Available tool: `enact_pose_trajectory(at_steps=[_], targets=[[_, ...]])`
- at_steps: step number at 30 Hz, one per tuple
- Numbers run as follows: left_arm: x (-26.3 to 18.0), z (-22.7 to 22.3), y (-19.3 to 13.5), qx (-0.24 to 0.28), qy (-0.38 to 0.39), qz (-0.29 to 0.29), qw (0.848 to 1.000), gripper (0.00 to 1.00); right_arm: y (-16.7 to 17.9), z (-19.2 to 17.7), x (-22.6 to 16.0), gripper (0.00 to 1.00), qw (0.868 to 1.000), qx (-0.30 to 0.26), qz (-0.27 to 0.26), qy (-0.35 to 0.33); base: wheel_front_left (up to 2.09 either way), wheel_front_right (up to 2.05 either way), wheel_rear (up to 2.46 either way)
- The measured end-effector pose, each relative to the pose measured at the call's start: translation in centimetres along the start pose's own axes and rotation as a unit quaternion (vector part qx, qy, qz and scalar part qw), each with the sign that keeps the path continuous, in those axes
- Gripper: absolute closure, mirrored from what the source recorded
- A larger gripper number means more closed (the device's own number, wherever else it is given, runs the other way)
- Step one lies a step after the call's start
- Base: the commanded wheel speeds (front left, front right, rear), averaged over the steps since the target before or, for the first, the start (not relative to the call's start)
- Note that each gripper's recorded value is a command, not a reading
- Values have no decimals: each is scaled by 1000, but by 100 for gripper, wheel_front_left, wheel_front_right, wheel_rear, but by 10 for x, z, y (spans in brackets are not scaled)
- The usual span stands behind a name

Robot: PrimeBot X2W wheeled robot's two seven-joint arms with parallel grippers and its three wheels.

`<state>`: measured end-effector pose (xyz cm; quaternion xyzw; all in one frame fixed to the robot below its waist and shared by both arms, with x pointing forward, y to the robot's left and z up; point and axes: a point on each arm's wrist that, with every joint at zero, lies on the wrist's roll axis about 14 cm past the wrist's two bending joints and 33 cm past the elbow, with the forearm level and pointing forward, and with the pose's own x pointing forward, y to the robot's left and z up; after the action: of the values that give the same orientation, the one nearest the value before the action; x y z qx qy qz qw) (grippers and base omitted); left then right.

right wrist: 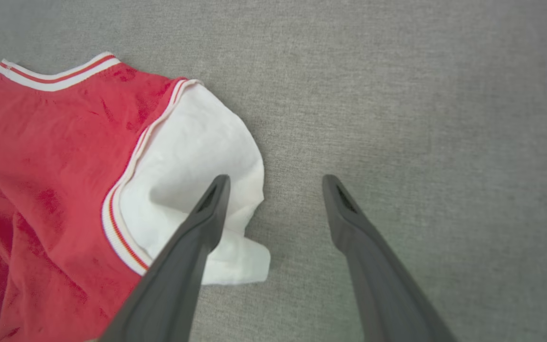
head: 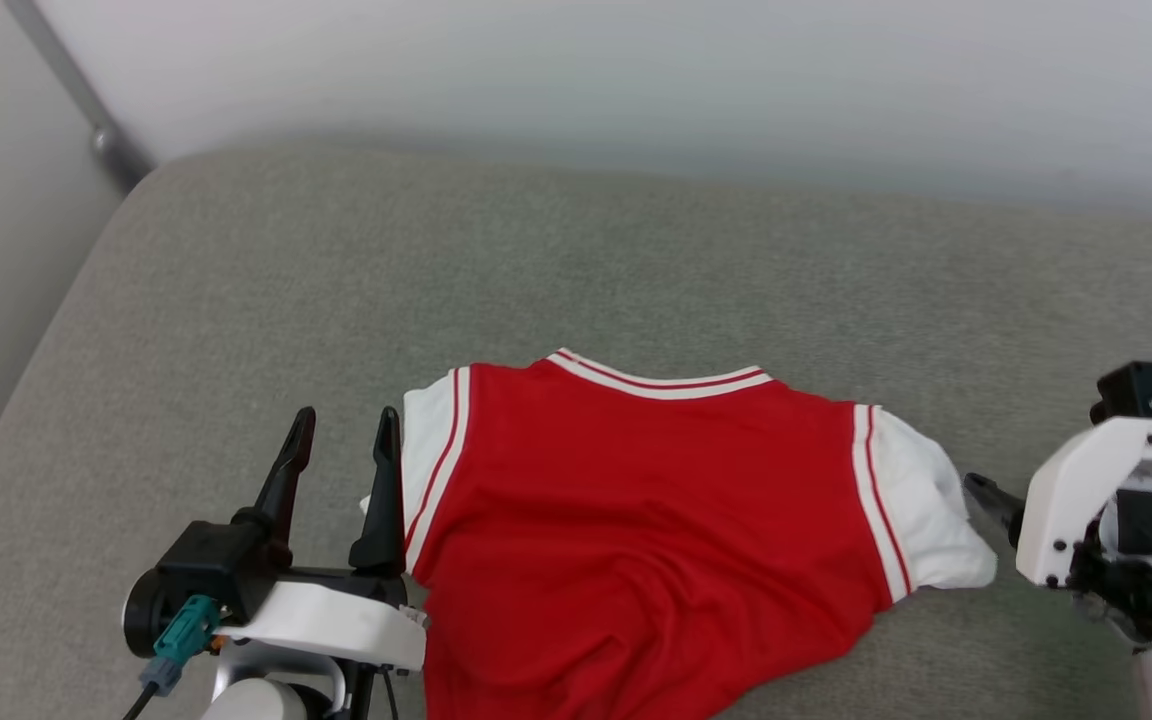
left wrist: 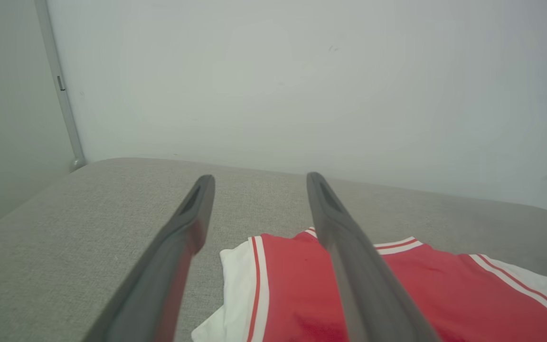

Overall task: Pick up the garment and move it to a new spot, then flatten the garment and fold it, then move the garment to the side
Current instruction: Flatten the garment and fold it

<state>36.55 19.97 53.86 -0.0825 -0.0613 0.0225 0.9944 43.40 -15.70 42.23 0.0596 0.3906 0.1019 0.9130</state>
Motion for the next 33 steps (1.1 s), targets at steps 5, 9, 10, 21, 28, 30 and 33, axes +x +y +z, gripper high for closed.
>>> enact_pose_trajectory(at_steps=[5,9,10,21,28,30,33], targets=[[0,-13,11,-1,17,20,1000,0,16,-13,33,0,996,-22,20,89,0,0,0],[3,-20,21,-4,25,36,999,0,24,-34,50,0,987,-43,29,153,0,0,0],[2,-23,22,-6,28,37,999,0,25,-37,53,0,985,-46,31,164,0,0,0],[7,-25,26,0,28,32,999,0,32,-16,45,100,991,-73,46,98,0,0,0],[18,-12,37,-8,49,18,999,0,1,38,4,100,996,-83,8,-25,0,0,0],[28,-8,34,-17,68,0,998,0,-10,42,-10,100,996,-78,-8,-44,0,0,0],[48,-6,30,-18,109,-35,993,0,-27,46,-29,100,995,-71,-33,-65,0,0,0]])
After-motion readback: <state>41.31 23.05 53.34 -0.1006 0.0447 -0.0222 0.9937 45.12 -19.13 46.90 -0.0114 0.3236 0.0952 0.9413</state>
